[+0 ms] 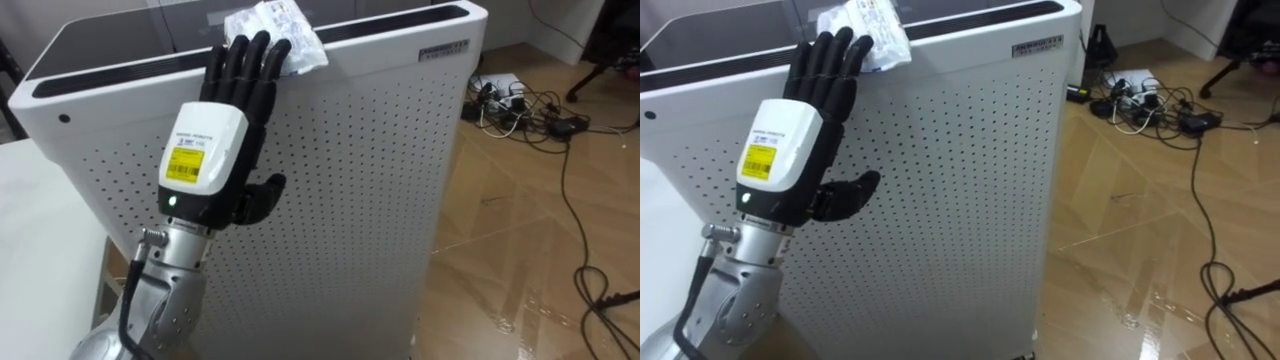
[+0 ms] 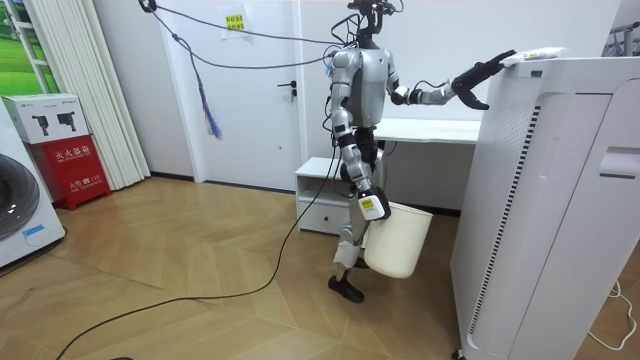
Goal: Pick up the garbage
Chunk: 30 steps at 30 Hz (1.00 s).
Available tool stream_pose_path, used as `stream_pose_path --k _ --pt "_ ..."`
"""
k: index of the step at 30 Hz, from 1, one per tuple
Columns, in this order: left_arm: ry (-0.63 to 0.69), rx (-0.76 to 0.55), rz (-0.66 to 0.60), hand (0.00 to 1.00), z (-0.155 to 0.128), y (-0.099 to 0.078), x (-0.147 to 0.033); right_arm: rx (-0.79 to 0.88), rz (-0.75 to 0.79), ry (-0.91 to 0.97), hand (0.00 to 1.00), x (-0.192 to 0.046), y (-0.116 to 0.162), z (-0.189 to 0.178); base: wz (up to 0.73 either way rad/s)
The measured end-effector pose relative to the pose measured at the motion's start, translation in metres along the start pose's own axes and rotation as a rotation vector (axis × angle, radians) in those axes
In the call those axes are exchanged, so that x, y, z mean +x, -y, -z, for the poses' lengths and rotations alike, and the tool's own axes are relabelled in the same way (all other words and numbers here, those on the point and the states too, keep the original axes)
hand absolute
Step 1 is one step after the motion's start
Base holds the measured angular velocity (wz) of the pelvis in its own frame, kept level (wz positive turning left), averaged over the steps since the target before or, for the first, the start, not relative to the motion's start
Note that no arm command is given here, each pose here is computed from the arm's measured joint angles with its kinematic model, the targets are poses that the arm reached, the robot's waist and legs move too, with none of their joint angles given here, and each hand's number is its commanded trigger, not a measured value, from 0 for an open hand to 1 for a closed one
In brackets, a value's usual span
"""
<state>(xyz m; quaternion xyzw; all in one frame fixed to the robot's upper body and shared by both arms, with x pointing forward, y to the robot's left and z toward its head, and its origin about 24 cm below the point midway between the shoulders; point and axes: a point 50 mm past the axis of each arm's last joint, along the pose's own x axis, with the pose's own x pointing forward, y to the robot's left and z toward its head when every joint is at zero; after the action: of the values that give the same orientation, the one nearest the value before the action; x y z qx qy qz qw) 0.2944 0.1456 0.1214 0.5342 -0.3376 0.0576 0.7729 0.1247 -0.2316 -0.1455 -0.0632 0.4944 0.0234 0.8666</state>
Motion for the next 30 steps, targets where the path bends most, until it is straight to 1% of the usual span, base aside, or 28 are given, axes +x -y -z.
stream_pose_path --k 6,9,21,30 --pt "0.001 0.029 -0.038 0.00 0.000 -0.009 0.016 0.001 0.001 -0.003 1.00 0.000 0.001 0.001 0.00" --pt "0.011 0.044 -0.051 0.00 0.001 -0.013 0.021 0.003 0.004 -0.004 1.00 -0.001 0.001 0.001 0.00" --pt "0.050 0.046 -0.135 0.00 -0.005 -0.024 0.034 0.006 0.019 -0.009 1.00 -0.001 0.003 0.003 0.00" --pt "0.103 0.044 -0.194 0.00 -0.015 -0.038 0.042 0.003 0.031 -0.010 1.00 -0.001 0.004 0.003 0.00"
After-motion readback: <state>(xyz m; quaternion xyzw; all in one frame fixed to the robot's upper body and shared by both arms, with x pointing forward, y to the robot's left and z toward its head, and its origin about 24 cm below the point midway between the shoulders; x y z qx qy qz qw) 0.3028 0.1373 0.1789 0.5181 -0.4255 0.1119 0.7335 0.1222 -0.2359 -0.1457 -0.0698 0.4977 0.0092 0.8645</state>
